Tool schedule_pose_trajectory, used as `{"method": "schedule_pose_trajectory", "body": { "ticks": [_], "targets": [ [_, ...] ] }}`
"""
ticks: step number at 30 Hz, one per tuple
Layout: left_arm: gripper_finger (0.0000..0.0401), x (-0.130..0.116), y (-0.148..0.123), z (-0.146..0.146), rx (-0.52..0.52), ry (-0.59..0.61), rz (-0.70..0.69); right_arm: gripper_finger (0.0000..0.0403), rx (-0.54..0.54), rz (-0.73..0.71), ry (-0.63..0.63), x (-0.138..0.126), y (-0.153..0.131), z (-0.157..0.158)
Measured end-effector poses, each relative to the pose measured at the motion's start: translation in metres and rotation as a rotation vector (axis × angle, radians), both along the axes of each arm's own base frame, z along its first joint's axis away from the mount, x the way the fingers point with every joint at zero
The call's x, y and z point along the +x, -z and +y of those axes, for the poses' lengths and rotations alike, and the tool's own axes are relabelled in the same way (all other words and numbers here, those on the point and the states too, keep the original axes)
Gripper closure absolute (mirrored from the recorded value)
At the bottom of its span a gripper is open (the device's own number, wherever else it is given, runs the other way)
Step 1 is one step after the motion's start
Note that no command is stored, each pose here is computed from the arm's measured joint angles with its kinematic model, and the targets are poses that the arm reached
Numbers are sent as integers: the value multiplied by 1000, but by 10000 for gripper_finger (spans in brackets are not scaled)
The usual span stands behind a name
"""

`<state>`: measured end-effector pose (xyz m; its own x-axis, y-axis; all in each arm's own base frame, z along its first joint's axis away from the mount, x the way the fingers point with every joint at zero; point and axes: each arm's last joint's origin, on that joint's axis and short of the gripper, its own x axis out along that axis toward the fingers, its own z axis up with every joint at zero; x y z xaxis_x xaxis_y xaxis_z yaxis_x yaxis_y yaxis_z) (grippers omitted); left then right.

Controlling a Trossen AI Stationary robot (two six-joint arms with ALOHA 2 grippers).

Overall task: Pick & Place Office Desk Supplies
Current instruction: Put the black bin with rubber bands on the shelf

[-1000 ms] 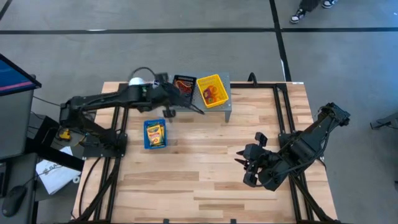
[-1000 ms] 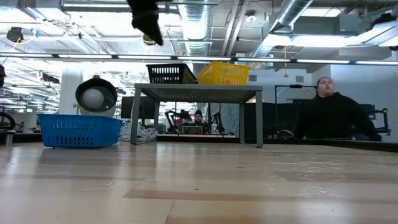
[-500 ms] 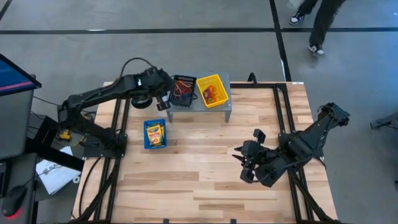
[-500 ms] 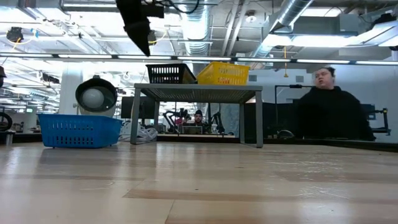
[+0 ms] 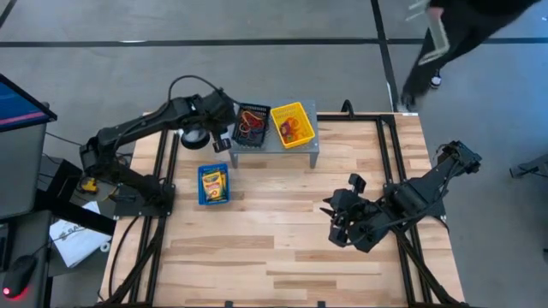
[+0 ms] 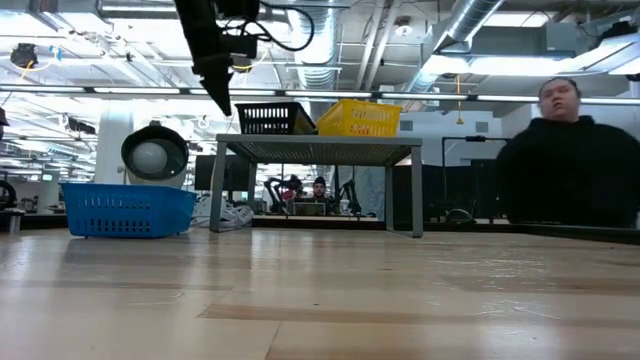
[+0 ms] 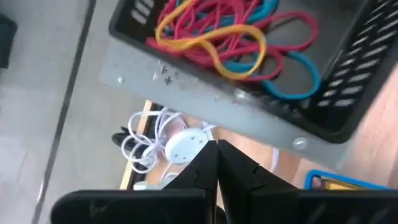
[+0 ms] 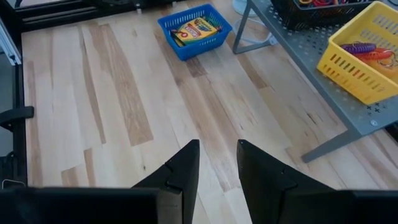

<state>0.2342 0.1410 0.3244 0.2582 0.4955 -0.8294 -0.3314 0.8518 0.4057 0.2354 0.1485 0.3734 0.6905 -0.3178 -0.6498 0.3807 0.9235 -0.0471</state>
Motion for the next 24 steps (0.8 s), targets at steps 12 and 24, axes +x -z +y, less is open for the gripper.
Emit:
{"method": "schedule_pose_trajectory", "body": {
  "ticks": [12,24],
  "targets": [
    [399,5,11,3,-23,57,-59,300,2,5,-3,0,0,0],
    [399,9,8,4,-31,100,-116,300,13,12,-10,0,0,1]
  ]
}}
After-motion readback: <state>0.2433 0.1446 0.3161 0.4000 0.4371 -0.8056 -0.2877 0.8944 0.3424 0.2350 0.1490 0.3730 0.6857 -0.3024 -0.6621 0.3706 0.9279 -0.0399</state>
